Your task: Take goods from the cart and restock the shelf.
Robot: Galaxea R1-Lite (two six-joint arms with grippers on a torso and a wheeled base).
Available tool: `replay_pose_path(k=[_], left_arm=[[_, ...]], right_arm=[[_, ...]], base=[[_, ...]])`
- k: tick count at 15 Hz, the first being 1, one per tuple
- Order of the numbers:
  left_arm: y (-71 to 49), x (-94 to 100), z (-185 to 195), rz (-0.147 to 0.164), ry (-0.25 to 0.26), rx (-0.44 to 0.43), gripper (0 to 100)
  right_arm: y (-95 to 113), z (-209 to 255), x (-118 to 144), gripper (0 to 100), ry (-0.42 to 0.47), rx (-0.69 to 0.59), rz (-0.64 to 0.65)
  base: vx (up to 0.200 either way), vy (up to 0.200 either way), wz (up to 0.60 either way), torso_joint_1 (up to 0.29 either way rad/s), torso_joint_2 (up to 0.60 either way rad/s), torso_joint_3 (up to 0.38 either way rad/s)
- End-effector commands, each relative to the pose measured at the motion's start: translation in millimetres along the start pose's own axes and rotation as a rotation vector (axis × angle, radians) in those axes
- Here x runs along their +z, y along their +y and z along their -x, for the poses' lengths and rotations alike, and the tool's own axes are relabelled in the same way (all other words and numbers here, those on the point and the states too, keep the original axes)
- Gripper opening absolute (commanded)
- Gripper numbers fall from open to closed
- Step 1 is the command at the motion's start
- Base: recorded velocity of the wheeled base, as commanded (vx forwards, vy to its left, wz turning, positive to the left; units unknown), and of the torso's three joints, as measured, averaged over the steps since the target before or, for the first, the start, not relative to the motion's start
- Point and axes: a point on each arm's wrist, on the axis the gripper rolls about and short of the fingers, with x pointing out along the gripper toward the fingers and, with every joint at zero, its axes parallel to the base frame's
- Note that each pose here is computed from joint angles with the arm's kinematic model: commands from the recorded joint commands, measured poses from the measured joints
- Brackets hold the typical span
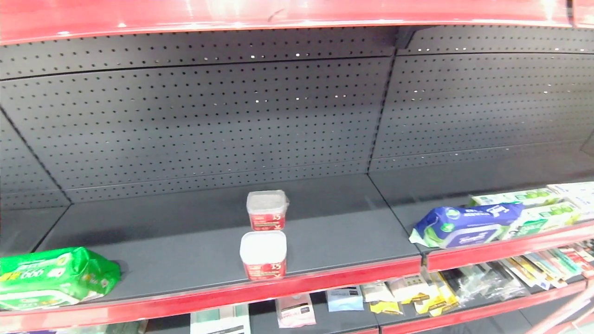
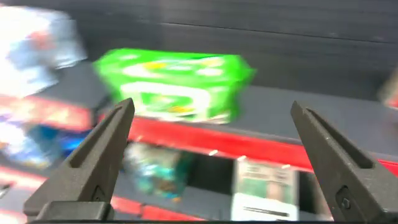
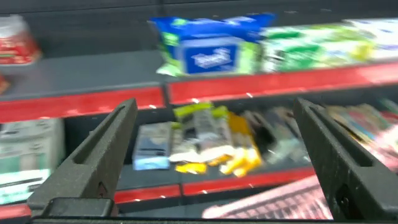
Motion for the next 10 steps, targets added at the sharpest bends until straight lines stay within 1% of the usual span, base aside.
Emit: replay_pose_path(k=[1,3,7,10], left_arm=[[0.0,0.2,-0.1,-0.001,0.001,0.000,100],[-0.1,0.0,-0.1,-0.004,0.002,-0.001,100],[-0.2,0.0,-0.1,-0.015,0.003,-0.007,100],[-0.6,-0.1,-0.1,-0.029,0.004,-0.024,100]], right_arm=[[0.0,-0.1,0.0,100,0.001,0.001,0.000],[0.0,-0.1,0.0,100,0.001,0.001,-0.001],[0.0,-0.1,0.0,100,0.001,0.002,-0.001],[0.0,-0.1,-0.1,100,0.003,0.001,0.000]], base=[[0.000,0.000,0.60,0.002,0.00,0.002],[0.000,0.000,0.60,0.002,0.00,0.000],[0.000,0.000,0.00,0.000,0.00,0.000],[0.000,0.000,0.00,0.000,0.00,0.000]])
